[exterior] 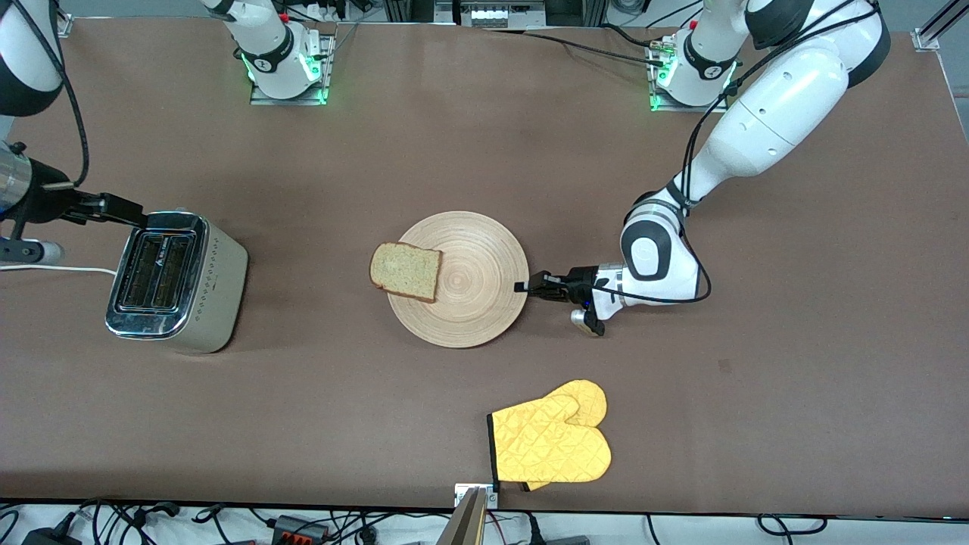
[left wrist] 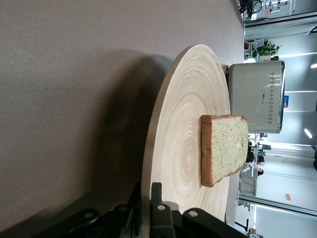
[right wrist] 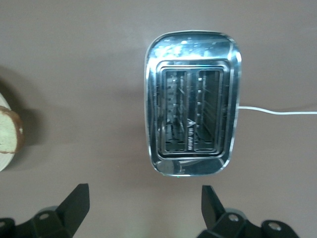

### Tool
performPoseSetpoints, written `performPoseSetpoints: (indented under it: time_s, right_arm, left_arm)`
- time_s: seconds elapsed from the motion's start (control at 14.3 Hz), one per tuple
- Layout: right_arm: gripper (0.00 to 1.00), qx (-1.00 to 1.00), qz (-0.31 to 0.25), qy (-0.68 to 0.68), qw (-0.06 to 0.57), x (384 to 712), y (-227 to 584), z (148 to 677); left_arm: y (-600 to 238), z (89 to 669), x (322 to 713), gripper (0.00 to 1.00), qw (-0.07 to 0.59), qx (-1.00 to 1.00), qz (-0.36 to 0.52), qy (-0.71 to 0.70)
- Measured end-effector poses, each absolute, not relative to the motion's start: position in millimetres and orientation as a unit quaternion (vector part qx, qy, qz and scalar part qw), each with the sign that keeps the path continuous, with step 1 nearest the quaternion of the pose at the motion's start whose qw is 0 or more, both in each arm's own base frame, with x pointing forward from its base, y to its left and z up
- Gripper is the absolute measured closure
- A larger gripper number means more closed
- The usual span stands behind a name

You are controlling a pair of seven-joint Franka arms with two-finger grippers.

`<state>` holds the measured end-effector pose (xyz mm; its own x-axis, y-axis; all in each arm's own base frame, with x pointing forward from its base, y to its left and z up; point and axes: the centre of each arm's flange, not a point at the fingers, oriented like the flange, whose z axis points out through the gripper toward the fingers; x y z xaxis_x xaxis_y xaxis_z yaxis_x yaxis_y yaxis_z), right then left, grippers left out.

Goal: Move plate and put bread in toaster
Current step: 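Release the plate with the left gripper while the right gripper reaches the bread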

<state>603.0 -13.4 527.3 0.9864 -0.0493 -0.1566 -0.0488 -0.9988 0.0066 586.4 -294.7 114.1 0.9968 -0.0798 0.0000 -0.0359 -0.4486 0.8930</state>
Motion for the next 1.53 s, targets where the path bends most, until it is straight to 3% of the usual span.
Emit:
performPoseSetpoints:
  time_s: [0.21,0.49,0.77,0.84,1.19,1.53]
  right_arm:
    - [0.00,0.995,-0.093,-0.011,-0.030,612,19,504]
    - [0.00,0.988,-0.117,-0.060,-0.081,624,39,460]
    - [0.00,0.984,-0.117,-0.096,-0.098,626,71,430]
    - [0.00,0.981,-0.118,-0.109,-0.112,625,78,422]
    - [0.00,0.967,-0.110,-0.157,-0.170,612,107,363]
    - [0.00,0.950,-0.076,-0.216,-0.212,589,145,310]
  left_arm:
    - [-296,109,584,0.82,0.526,0.849,-0.026,-0.033]
    - [-292,109,586,0.45,0.527,0.849,-0.023,-0.031]
    - [-247,130,613,0.05,0.538,0.841,-0.014,-0.061]
    - [-221,141,625,0.00,0.535,0.840,-0.015,-0.091]
    - [-86,203,674,0.00,0.477,0.850,-0.048,-0.217]
    - [-69,278,686,0.00,0.368,0.873,-0.148,-0.283]
